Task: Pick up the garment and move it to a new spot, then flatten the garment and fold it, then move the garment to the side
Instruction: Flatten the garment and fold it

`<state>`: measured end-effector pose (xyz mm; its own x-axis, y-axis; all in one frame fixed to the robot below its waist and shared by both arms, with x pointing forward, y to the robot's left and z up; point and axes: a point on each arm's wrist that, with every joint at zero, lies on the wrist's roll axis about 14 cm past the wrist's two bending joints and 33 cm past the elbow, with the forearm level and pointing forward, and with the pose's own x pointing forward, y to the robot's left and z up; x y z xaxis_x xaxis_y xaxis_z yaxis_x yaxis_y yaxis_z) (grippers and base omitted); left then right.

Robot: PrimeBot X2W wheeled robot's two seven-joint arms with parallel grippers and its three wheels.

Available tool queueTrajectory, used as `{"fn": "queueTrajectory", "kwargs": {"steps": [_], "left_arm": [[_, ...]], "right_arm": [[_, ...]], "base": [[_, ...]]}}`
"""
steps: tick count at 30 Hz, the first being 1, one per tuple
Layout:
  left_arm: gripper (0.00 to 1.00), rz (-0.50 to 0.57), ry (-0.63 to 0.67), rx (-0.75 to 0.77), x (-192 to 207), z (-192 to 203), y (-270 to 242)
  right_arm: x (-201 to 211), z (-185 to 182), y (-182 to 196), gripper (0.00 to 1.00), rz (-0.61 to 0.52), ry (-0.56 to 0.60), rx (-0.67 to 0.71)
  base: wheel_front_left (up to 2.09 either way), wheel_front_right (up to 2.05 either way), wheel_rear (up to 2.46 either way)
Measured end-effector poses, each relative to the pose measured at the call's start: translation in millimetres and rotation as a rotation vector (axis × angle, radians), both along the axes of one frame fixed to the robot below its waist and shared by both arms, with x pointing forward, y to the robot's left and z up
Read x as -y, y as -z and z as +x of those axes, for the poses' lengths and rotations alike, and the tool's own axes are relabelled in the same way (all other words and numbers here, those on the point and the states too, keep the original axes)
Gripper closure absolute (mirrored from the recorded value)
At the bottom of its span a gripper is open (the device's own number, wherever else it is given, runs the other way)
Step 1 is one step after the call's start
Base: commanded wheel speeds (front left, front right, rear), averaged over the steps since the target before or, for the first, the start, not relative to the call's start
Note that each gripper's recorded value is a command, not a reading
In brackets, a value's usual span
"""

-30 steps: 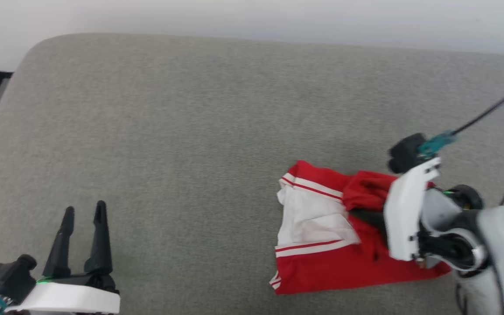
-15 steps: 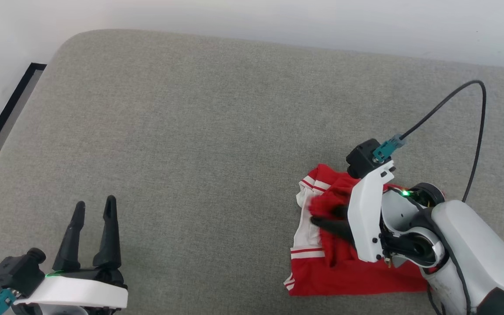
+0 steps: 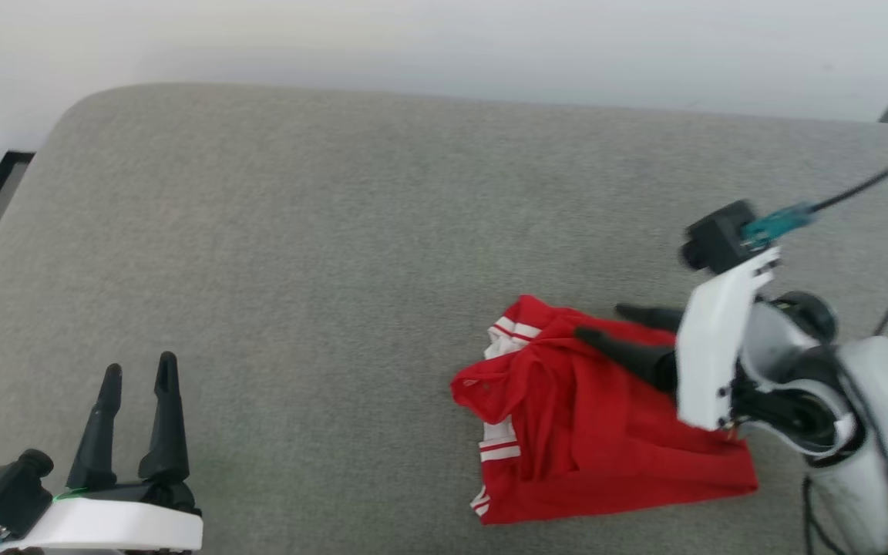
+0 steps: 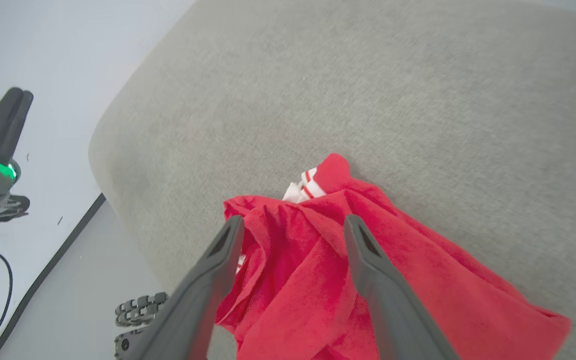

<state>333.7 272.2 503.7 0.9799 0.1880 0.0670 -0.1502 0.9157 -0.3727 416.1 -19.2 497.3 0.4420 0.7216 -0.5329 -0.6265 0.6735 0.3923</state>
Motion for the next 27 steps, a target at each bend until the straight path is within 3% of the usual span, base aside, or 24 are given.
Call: {"fn": "queueTrajectory", "kwargs": {"steps": [13,21,27], "left_arm": [[0.00,0.055,0.082,0.028,17,5,-11],[0.00,0.122,0.139,0.033,28,1,-15],[0.00,0.153,0.167,0.036,34,1,-17]], "right_arm": [[95,7,-53,0.00,0.119,0.361,0.324],[152,-16,-63,0.00,0.080,0.522,0.549],[181,-31,-55,0.00,0.065,0.612,0.623]], "base": [[0.00,0.00,0.00],[0.00,0.00,0.00],[0.00,0.00,0.00]]}}
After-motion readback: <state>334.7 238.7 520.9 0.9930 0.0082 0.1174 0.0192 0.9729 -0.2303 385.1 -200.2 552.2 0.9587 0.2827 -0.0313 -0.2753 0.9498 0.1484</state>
